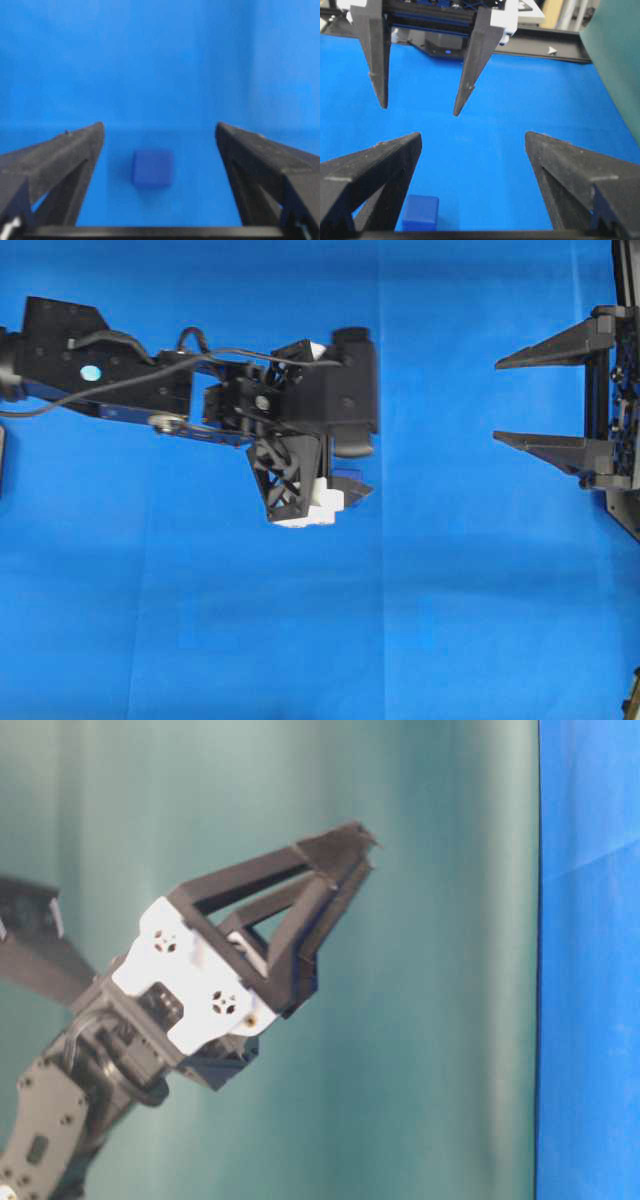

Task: Handover the blue block to the right arm after grasping it with the left arm, then place it in the designated position.
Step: 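Lower the open left gripper over the blue cube, then close the left gripper on the blue cube and lift it, then rotate the left gripper to hold the cube up toward the center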

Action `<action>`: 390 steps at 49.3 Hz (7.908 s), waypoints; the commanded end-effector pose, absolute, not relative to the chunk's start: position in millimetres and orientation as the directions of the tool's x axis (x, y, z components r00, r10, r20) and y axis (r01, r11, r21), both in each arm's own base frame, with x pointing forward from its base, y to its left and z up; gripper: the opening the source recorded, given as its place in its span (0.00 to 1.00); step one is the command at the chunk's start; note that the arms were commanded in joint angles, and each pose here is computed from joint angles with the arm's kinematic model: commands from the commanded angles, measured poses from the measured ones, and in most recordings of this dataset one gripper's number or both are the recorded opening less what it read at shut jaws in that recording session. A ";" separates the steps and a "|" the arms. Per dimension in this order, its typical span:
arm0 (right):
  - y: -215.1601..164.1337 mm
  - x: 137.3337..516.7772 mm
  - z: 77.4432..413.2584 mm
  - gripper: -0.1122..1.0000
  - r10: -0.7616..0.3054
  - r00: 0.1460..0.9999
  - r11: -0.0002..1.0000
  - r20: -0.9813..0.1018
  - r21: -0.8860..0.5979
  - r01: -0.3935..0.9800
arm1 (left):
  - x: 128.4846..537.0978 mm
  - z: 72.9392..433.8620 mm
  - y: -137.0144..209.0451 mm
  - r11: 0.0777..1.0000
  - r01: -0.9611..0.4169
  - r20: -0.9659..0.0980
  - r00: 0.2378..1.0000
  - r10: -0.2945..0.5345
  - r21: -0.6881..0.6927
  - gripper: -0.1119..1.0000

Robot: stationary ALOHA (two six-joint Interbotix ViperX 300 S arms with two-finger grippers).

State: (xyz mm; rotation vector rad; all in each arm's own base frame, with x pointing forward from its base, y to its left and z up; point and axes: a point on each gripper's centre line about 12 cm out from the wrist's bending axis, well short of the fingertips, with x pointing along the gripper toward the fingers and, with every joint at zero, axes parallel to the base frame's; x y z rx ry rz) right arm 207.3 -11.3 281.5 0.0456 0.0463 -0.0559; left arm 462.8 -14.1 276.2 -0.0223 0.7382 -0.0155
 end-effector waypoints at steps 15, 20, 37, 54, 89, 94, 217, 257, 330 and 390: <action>-11.8 210.1 292.8 0.98 -0.057 0.998 0.997 -0.020 0.049 0.058 | 466.4 293.5 -17.0 1.000 0.012 -0.709 0.705 -0.024 -0.022 0.94; -11.8 210.1 292.8 0.98 -0.057 0.998 0.997 -0.020 0.047 0.058 | 466.2 292.9 -17.0 1.000 0.013 -0.710 0.703 -0.024 -0.021 0.94; -12.1 210.1 292.8 0.98 -0.058 0.998 0.997 -0.020 0.049 0.059 | 465.5 292.4 -16.9 1.000 0.014 -0.711 0.702 -0.024 -0.020 0.94; -11.8 210.1 292.8 0.98 -0.057 0.998 0.997 -0.020 0.047 0.058 | 465.4 292.3 -16.8 1.000 0.015 -0.713 0.701 -0.023 -0.018 0.94; -12.1 210.0 292.2 0.98 -0.058 0.998 0.997 -0.021 0.049 0.059 | 467.9 237.2 -17.0 1.000 0.008 -0.709 0.705 -0.024 -0.026 0.94; -11.8 210.5 291.6 0.98 -0.057 0.998 0.997 -0.025 0.047 0.058 | 465.6 223.5 -16.9 1.000 0.009 -0.693 0.721 -0.025 -0.027 0.94; -15.3 213.2 283.4 0.98 -0.072 0.996 0.996 -0.061 0.047 0.075 | 460.0 232.4 -15.3 1.000 0.000 -0.707 0.707 -0.022 -0.031 0.54; -15.3 213.7 284.1 0.98 -0.072 0.996 0.996 -0.061 0.047 0.075 | 443.1 305.0 -14.7 0.999 -0.008 -0.689 0.724 -0.017 -0.034 0.54; -15.3 213.8 284.8 0.98 -0.072 0.996 0.996 -0.060 0.047 0.075 | 442.1 306.4 -14.6 0.999 -0.008 -0.687 0.726 -0.018 -0.034 0.54; -15.3 214.1 286.6 0.98 -0.072 0.996 0.996 -0.052 0.049 0.075 | 374.6 334.1 -13.6 0.998 0.036 -0.043 0.998 -0.039 -0.048 0.54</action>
